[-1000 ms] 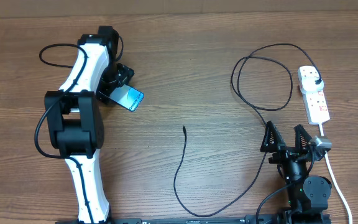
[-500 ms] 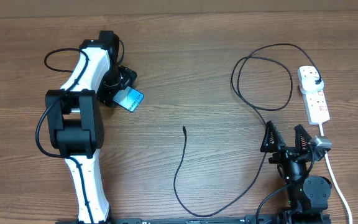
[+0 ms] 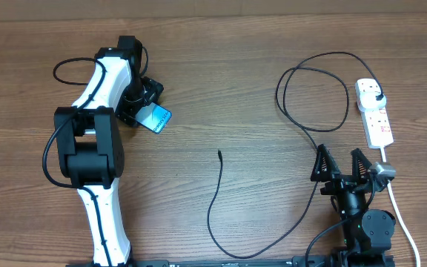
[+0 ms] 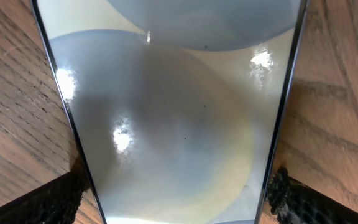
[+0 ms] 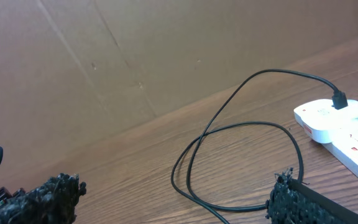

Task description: Plug charger to phone and switch on socket

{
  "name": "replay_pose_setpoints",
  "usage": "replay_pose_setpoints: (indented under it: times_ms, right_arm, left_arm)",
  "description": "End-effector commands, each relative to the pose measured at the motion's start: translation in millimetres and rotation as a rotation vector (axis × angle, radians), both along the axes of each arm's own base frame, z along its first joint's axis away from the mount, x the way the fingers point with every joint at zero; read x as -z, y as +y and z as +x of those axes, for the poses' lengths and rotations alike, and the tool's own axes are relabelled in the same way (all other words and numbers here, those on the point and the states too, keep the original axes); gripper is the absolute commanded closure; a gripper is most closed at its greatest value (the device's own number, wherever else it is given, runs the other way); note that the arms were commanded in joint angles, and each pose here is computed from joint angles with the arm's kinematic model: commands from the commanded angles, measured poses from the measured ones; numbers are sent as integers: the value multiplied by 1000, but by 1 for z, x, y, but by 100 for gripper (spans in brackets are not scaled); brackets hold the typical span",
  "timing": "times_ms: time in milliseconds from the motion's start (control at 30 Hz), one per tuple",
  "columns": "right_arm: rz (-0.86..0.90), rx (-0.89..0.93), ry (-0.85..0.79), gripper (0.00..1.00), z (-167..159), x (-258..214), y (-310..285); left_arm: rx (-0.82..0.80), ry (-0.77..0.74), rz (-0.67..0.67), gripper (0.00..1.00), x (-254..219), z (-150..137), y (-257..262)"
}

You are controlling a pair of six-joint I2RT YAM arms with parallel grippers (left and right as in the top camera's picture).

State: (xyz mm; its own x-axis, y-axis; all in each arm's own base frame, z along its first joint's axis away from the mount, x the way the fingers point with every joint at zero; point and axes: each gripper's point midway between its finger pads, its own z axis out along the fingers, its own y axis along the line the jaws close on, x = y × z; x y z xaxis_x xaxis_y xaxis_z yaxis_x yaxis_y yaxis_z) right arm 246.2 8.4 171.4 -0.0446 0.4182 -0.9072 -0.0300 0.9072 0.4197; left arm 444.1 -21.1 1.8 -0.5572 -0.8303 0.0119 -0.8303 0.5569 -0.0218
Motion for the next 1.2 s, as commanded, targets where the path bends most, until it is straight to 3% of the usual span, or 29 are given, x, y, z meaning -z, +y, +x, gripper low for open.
replay_pose_setpoints:
  times_ms: [0, 267, 367, 467, 667, 700, 733, 800, 1167]
  right_arm:
    - [-8, 6, -4, 0, 0, 2, -1]
    - [-8, 6, -4, 0, 0, 2, -1]
    - [-8, 6, -4, 0, 0, 2, -1]
    - [-8, 6, -4, 0, 0, 2, -1]
    - [-7, 6, -4, 0, 0, 2, -1]
    - [-8, 5, -4, 0, 0, 2, -1]
    - [-8, 6, -4, 0, 0, 2, -1]
    - [-8, 6, -4, 0, 0, 2, -1]
    - [-8, 6, -4, 0, 0, 2, -1]
  left_arm:
    - [-13, 19, 11, 0, 9, -5, 0]
    - [-13, 14, 11, 1, 9, -3, 0]
    - [-13, 11, 11, 15, 9, -3, 0]
    - [-13, 12, 11, 18, 9, -3, 0]
    - [-12, 12, 10, 16, 9, -3, -1]
    - [-11, 12, 11, 14, 9, -3, -1]
    - [-10, 12, 11, 5, 9, -3, -1]
    - [-10, 13, 11, 2, 9, -3, -1]
    - [-10, 30, 12, 1, 14, -8, -1]
